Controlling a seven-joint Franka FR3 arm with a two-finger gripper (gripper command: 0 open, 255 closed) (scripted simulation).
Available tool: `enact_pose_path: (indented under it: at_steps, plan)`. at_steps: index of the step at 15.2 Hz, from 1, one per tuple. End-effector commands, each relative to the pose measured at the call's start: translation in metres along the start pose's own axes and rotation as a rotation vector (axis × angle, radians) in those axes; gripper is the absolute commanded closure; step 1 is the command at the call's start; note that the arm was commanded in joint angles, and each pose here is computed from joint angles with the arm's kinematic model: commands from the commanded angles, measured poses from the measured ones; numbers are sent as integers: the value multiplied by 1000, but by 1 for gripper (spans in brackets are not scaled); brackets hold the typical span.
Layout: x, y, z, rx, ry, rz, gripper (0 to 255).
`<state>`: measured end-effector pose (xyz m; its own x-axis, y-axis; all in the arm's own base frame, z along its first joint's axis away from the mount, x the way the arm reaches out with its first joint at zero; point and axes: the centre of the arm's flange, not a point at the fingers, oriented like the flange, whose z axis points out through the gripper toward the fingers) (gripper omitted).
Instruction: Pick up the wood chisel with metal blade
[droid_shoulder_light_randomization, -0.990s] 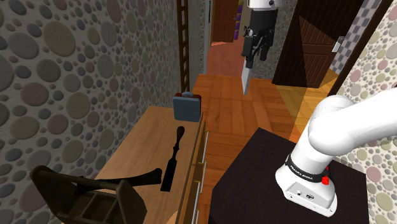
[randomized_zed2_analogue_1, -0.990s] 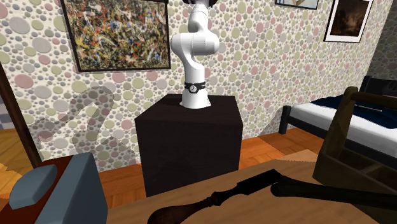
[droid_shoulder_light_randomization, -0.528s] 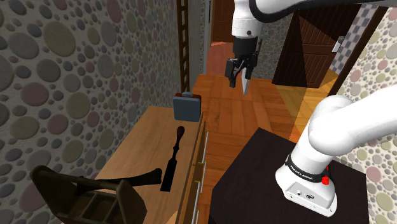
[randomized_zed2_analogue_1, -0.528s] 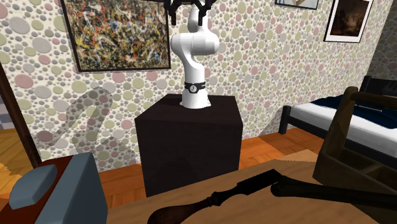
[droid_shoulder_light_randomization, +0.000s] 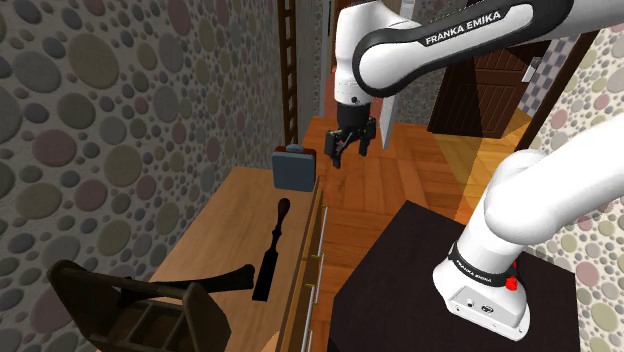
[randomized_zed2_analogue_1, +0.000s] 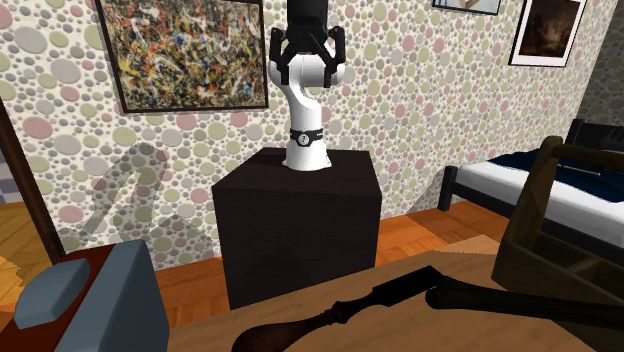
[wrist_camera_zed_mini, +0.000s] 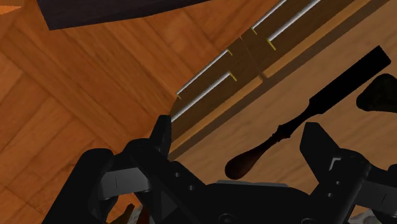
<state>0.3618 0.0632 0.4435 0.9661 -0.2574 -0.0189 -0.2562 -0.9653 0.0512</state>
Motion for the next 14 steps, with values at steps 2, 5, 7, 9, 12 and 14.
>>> enact_pose_path:
  at_steps: [2, 5, 7, 9, 12, 14]
  plan:
    - [14, -17, 32, 6, 8, 30, 0]
    - [29, -34, 63, 10, 13, 59, 0]
    - [40, -45, 84, 12, 16, 78, 0]
    - [50, -56, 106, 15, 20, 98, 0]
    - [67, -72, 137, 19, 25, 127, 0]
    - [79, -83, 158, 22, 28, 146, 0]
